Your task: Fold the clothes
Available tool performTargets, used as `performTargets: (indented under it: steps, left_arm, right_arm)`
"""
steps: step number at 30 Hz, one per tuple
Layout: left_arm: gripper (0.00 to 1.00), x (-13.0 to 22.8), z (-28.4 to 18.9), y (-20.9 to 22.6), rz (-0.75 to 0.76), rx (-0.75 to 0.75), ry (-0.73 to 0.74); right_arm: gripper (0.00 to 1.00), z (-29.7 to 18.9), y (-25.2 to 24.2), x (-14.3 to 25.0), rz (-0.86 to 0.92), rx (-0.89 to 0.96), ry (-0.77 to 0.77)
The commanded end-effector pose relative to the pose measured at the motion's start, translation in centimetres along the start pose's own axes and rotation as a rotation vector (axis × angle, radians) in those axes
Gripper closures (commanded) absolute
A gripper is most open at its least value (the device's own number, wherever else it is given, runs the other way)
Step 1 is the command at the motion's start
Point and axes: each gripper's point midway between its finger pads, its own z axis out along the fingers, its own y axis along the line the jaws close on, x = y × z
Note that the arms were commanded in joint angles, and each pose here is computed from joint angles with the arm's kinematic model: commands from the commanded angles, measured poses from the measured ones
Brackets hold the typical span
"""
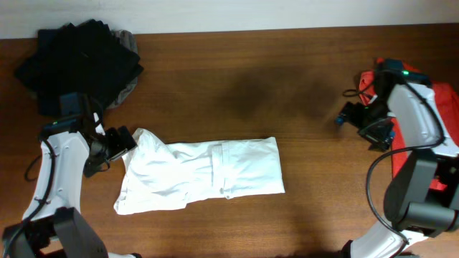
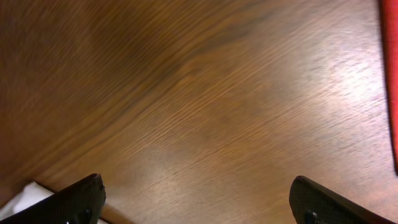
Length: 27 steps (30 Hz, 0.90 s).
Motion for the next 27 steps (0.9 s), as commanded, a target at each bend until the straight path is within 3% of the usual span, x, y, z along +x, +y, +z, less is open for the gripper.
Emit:
performTargets:
  steps: [1,6,12,17,27]
  left_arm:
    - [0.01,1.1,2.2,-3.2,0.174,0.230,0.103]
    - [0.01,1.5,5.4,-0.9,0.153,0.227,0.193]
    - [0.01,0.9,5.5,1.5,0.126,0.259,0.188]
    - [0.01,2.0,5.4,0.1,0.152,0.412,0.232]
    - [0.01,6.5,9.6,0.0,0.147,0.468,0.392]
  right_arm:
    - [0.02,-1.2,-1.0,-1.0,0.067,-0.056,-0.017]
    - [0.01,-1.3,-2.3,-1.6,0.108,-0.058,-0.020]
    - [0.02,-1.3,-2.3,-1.6,0.108,-0.059,-0.020]
    - [0.02,-1.3,-2.3,-1.6,0.109,-0.059,-0.020]
    - [0.02,-1.3,-2.3,-1.5,0.107,-0.058,-0.020]
